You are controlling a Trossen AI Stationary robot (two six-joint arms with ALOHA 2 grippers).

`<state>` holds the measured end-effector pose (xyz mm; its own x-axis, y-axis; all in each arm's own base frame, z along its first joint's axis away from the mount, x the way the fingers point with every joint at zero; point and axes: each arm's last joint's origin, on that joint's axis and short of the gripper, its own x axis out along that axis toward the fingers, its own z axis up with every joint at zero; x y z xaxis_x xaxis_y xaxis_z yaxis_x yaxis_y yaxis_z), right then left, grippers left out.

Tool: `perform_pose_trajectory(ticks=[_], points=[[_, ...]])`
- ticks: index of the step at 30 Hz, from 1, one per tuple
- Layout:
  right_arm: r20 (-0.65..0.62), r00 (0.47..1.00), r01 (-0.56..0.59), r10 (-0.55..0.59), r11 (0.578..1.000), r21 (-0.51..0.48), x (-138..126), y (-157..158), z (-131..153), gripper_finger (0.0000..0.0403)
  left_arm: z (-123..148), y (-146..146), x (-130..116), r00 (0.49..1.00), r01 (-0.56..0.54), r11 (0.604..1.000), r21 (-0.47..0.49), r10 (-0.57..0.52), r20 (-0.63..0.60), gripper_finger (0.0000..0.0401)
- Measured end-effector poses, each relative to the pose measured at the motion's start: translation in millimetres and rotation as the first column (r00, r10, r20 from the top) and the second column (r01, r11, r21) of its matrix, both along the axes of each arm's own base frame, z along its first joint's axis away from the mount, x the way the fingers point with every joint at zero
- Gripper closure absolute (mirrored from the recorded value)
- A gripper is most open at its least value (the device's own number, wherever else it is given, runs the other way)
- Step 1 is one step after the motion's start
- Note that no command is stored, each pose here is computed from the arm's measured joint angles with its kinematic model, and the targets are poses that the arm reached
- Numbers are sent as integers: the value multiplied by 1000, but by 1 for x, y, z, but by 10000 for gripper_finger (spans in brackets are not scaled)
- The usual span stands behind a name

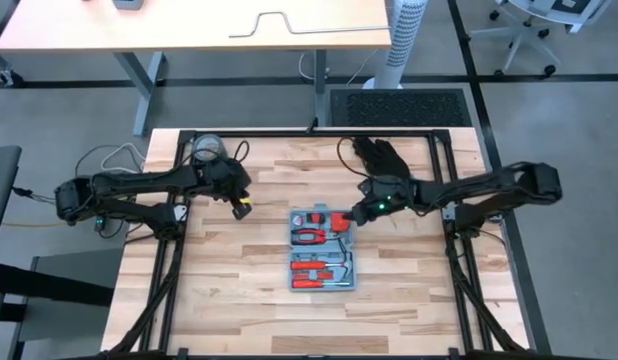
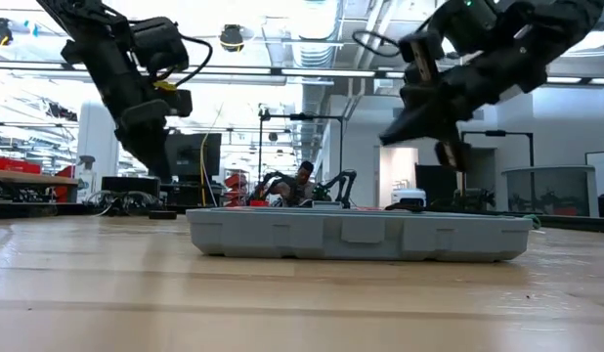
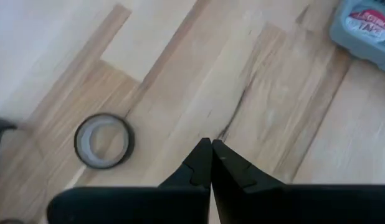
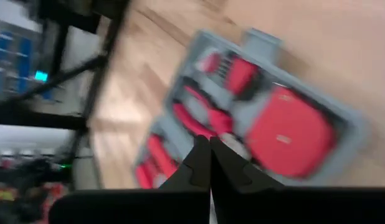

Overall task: Prefit tool cases
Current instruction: Put the black electrical tape into the gray toolbox

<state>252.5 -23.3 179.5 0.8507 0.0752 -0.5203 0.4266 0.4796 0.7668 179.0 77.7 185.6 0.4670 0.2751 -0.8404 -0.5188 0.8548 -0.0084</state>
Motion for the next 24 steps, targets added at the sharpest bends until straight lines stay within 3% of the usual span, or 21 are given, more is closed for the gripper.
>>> perform_pose_trajectory(ticks=[2, 6, 9, 15, 24], points=[[-32, 999, -4, 3, 1000, -22, -5, -3, 0, 393, -2, 4, -2, 1000, -27, 1000, -8, 27, -15, 396], [20, 1000, 7, -6, 998, -61, -7, -10, 9, 372, -3, 15, -2, 990, -63, 997, -48, 56, -130, 357], [10, 1000, 23, -23, 997, -71, -9, -16, 8, 360, 2, 24, 9, 984, -20, 999, -39, 13, -175, 313], [19, 1000, 21, -20, 998, -60, -10, -25, 9, 353, 10, 42, 35, 949, -43, 999, -3, 40, -313, 238], [26, 1000, 7, -5, 998, -65, -11, -29, 9, 352, -10, 59, 58, 889, -69, 995, -74, 28, -457, 222]])
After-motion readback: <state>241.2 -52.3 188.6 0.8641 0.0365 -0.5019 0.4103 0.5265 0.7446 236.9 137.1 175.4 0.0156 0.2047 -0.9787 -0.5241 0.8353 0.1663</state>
